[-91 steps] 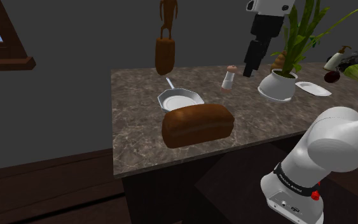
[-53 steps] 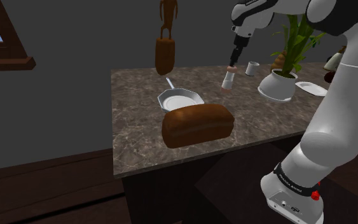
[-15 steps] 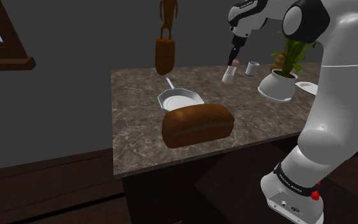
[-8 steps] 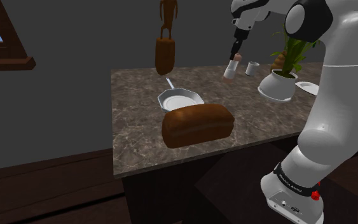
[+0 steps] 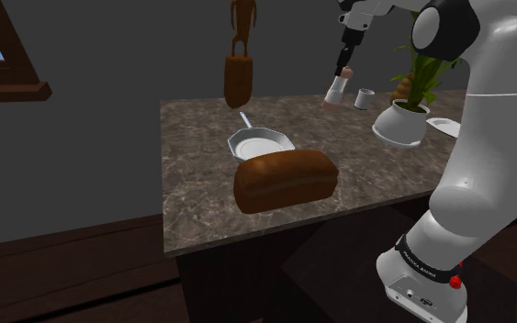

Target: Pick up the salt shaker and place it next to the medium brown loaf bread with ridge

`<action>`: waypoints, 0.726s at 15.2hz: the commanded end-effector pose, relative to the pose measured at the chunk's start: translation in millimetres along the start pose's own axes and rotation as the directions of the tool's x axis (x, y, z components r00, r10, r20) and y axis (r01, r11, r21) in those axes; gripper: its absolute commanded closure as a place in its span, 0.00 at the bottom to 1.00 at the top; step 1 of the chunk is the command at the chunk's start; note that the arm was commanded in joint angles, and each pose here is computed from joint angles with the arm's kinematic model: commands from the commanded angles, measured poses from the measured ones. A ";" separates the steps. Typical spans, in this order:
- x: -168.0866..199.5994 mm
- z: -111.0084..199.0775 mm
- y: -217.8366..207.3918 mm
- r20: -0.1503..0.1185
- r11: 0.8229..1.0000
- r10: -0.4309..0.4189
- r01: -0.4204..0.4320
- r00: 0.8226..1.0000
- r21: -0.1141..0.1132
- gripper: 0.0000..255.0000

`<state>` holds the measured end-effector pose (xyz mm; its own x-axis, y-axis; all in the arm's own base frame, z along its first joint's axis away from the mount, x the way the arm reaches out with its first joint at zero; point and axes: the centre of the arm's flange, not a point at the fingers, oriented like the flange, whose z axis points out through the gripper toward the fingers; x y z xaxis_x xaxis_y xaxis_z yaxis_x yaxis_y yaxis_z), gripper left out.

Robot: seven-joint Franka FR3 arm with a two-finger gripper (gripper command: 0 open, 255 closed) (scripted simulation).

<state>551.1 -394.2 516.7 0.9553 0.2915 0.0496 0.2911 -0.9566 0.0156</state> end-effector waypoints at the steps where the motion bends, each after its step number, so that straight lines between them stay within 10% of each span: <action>1: 0.9 -9.6 0.3 0.000 1.000 0.000 0.000 1.000 0.000 1.00; 11: 3.5 -62.3 1.1 0.000 1.000 0.000 0.000 1.000 0.000 1.00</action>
<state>551.5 -394.3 572.8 0.9553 0.2913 0.0493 0.2909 -0.9566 0.0155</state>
